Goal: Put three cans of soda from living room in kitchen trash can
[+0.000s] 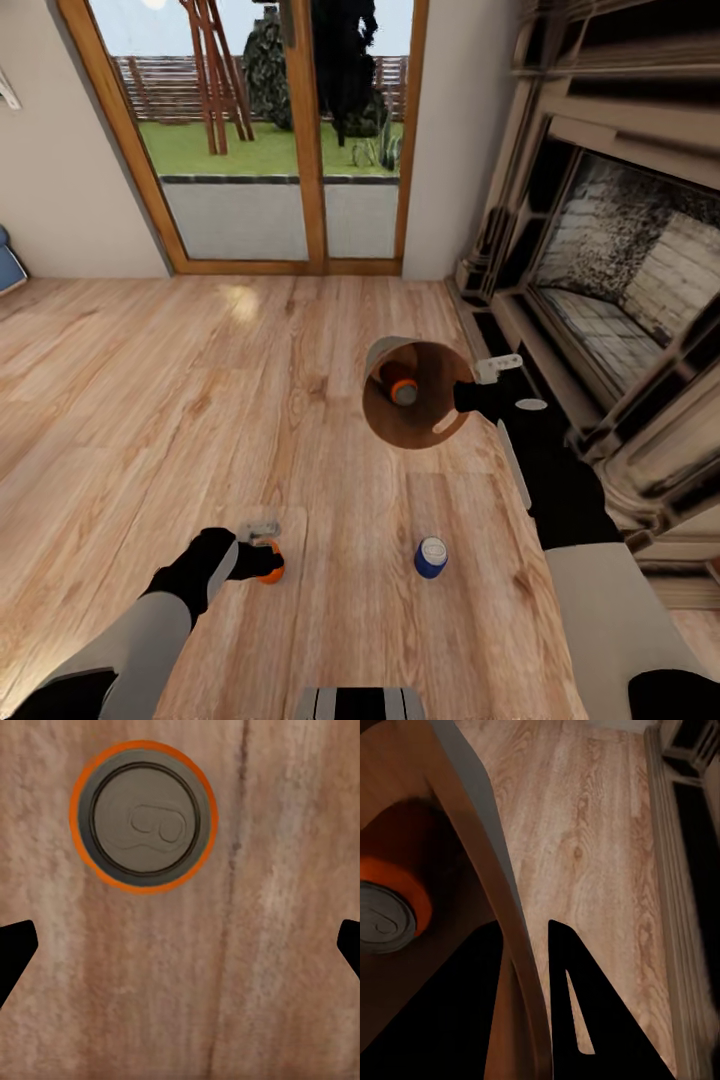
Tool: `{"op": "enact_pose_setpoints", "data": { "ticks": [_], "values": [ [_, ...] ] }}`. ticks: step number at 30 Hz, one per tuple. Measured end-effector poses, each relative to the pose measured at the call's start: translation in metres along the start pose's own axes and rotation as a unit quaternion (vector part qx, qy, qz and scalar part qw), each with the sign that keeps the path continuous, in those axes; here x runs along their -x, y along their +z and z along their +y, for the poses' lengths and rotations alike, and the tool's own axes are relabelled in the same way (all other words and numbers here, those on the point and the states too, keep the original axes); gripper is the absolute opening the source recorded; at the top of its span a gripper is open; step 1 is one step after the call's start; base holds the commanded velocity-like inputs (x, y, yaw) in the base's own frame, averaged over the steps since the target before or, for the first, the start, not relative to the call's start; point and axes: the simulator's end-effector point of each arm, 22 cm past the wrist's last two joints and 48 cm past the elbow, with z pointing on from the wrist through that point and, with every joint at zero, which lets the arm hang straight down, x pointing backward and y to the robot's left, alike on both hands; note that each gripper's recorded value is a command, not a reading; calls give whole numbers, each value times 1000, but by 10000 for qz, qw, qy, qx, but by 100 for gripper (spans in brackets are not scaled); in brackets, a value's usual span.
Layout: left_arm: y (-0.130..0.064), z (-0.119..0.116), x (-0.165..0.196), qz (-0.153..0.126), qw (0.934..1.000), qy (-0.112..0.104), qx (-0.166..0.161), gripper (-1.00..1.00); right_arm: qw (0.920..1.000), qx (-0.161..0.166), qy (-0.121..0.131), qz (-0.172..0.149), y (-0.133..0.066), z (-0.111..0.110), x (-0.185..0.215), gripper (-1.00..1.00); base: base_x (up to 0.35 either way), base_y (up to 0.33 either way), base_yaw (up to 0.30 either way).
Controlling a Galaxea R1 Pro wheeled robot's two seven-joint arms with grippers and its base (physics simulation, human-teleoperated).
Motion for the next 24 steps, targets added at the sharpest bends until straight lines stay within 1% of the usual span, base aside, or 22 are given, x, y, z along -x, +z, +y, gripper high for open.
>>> {"op": "enact_pose_setpoints", "data": {
  "ticks": [2,4,6,8,10,14,17,24],
  "values": [
    [0,0,7,-34,10000,-2,6,100,10000,-3,37,27,-3,-1,3,-100,0,0,0],
    [0,1,10,-53,10000,-3,7,100,10000,-37,20,31,-5,-3,5,-100,0,0,0],
    [-2,0,16,-102,9999,1,9,100,10000,-56,47,31,-12,-5,12,-100,0,0,0],
    [-3,0,21,-137,9999,4,9,100,9999,-92,73,-31,-24,-8,27,-100,0,0,0],
    [-5,0,24,-158,9999,6,9,100,9997,-123,75,-179,-36,-11,43,-100,0,0,0],
    [-5,1,25,-166,9999,8,17,100,9994,-143,103,-283,-47,-15,55,-100,0,0,0],
    [-5,1,25,-167,9999,11,24,100,9994,-165,97,-304,-49,-17,57,-100,0,0,0],
    [9,4,14,-25,10000,2,46,100,9997,-143,122,-171,-36,-17,40,-100,0,0,0]
  ]
}}
